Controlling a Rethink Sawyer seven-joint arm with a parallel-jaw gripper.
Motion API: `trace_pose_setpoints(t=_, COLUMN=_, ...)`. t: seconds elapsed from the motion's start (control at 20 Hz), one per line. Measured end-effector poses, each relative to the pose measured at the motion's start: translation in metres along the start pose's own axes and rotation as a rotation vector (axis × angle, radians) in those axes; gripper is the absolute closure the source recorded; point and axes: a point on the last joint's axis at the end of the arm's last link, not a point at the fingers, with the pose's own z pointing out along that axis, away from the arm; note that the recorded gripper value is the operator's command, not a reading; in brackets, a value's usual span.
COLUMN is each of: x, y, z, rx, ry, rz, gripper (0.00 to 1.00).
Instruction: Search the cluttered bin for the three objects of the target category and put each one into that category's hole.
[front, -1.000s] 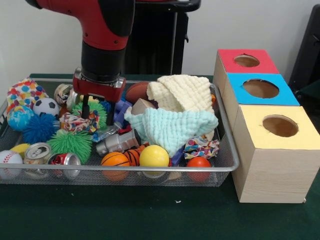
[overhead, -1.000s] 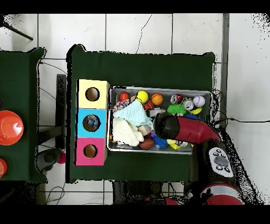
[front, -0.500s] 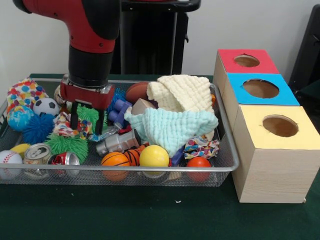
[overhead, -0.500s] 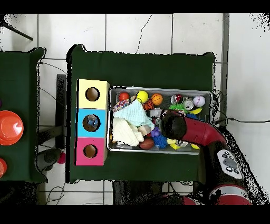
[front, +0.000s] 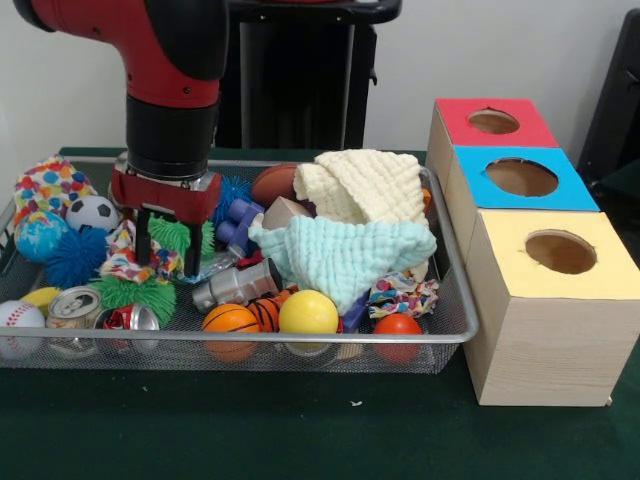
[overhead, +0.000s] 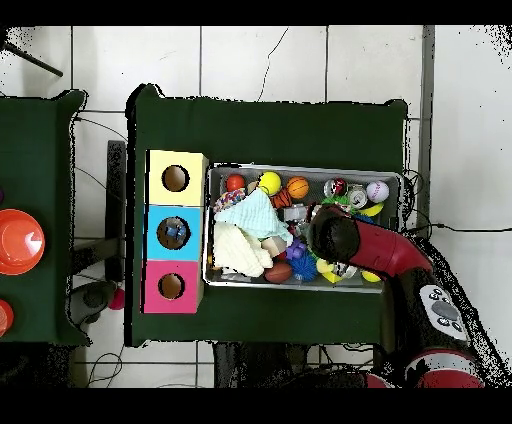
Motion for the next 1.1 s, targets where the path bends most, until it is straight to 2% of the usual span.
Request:
trace_pose_setpoints(t=0.5, x=-0.004, y=0.006, z=-0.005, rx=-0.014, ry=-0.006, rz=0.009, gripper=0.0)
trace_pose_setpoints(t=1.1, x=-0.01, y=0.023, z=-0.013, rx=-0.094, ry=-0.003, rz=0.074, gripper=0.0)
